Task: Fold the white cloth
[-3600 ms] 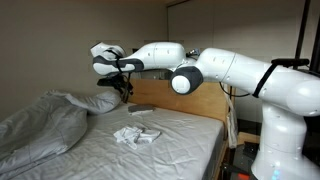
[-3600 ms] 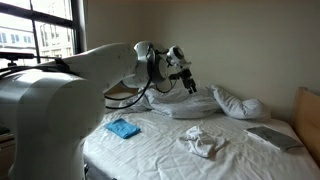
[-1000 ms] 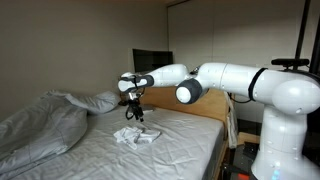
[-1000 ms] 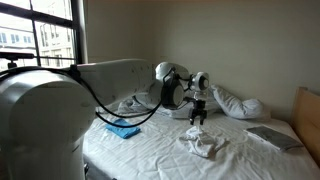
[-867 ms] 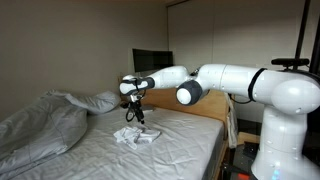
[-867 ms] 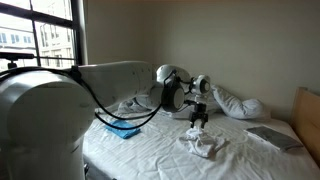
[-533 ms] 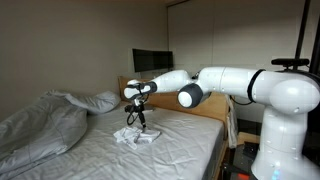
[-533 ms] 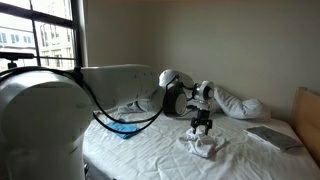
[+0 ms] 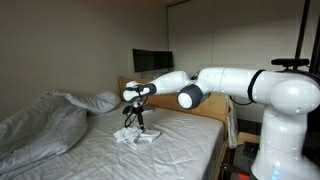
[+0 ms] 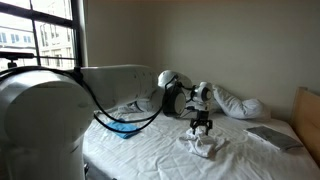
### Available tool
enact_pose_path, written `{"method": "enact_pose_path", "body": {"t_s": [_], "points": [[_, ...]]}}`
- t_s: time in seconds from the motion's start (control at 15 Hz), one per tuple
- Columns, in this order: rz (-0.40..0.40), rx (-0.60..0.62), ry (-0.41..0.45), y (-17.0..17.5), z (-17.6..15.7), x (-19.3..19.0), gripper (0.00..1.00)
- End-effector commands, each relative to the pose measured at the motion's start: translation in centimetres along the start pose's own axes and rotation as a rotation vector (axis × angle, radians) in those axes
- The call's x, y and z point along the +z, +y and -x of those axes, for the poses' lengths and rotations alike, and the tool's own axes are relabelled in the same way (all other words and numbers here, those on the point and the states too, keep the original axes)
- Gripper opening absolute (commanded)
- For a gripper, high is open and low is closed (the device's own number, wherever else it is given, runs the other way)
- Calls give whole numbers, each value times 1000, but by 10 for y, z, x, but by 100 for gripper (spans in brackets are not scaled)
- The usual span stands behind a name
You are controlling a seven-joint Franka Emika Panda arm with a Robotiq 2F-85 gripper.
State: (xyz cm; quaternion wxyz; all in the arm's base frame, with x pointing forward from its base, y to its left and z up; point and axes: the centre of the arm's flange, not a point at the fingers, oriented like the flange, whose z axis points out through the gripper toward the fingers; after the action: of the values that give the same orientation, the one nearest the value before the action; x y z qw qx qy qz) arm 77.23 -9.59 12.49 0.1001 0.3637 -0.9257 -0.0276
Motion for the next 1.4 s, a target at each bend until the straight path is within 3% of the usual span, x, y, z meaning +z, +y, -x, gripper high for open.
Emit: {"method": "enact_pose_path", "body": {"t_s": [0.0, 0.33, 0.73, 1.33], "points": [[7, 31, 15, 11, 3, 22, 100], [-19, 105, 57, 11, 10, 31, 100], [-151, 215, 192, 6, 21, 20, 100], [-221, 136, 238, 7, 46, 19, 100]]}}
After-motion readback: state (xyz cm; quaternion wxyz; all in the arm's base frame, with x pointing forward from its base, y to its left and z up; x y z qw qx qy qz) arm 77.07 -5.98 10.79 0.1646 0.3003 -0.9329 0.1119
